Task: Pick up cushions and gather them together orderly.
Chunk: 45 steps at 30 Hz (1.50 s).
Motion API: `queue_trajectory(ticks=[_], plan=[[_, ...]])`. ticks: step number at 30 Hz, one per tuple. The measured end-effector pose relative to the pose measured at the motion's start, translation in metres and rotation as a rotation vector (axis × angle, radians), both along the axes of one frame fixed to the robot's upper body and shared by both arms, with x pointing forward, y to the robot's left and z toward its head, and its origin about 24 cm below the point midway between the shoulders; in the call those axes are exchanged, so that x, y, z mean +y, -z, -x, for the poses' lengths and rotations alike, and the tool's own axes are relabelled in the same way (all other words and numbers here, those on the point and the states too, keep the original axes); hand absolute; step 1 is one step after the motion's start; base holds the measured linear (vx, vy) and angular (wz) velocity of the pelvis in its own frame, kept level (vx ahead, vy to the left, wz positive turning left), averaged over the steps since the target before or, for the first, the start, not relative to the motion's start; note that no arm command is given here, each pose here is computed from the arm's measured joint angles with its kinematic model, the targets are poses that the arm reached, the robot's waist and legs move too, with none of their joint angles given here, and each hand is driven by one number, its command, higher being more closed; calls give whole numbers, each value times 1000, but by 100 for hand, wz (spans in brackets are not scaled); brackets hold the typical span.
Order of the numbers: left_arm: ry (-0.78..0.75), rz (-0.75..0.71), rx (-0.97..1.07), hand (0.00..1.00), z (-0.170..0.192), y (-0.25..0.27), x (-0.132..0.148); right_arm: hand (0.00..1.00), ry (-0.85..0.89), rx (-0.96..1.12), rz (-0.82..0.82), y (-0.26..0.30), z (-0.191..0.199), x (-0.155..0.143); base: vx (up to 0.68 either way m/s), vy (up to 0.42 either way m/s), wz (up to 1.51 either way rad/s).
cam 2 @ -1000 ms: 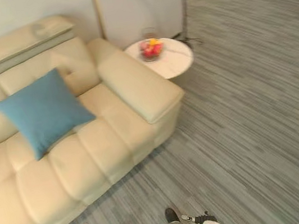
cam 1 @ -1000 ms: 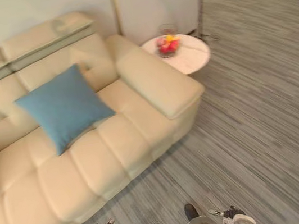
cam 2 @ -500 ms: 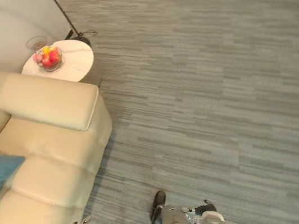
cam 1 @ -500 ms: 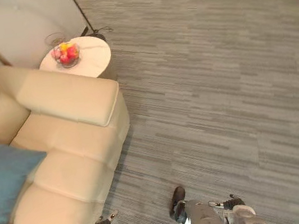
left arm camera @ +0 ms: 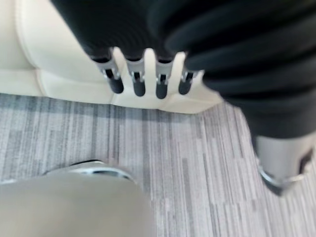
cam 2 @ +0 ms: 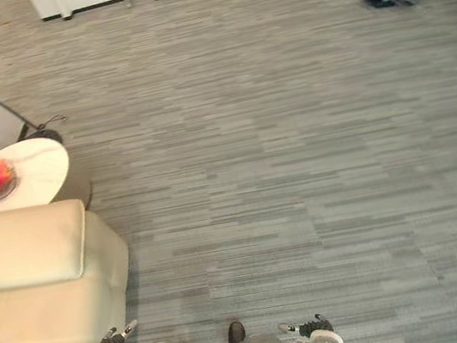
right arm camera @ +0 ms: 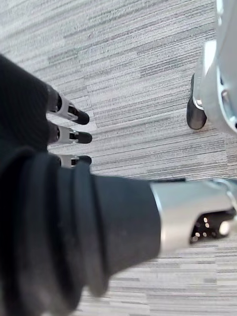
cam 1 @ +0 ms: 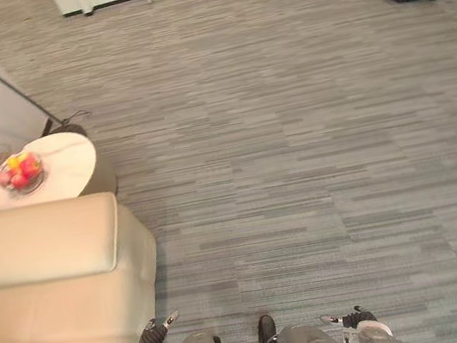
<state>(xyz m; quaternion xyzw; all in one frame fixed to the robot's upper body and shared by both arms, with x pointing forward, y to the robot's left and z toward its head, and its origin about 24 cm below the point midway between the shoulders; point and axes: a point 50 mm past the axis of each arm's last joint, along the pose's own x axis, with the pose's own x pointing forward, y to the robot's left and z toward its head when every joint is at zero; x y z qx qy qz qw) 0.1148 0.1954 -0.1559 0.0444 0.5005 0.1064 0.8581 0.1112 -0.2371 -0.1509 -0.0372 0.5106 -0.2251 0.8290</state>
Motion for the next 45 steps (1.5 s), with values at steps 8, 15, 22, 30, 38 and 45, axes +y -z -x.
queue_trajectory(ticks=[8,15,22,30,38,45], plan=[[-12,-9,-4,0,-1,-1,5,0,43,-27,-38,2,3,15,207,187,-81],[11,39,24,0,1,4,-13,0,8,-37,-70,3,-6,25,113,75,-74],[33,46,23,0,-1,4,-14,0,-17,-17,-68,4,-6,25,5,-16,-33],[62,49,21,0,-3,3,-18,0,-16,-29,-53,2,-11,20,-62,48,-56],[102,16,18,0,-6,1,-10,0,-11,-42,-32,-1,-13,12,24,-92,-72],[95,25,-11,0,-13,-1,-14,0,4,-48,7,-5,-14,-4,80,-107,-62]])
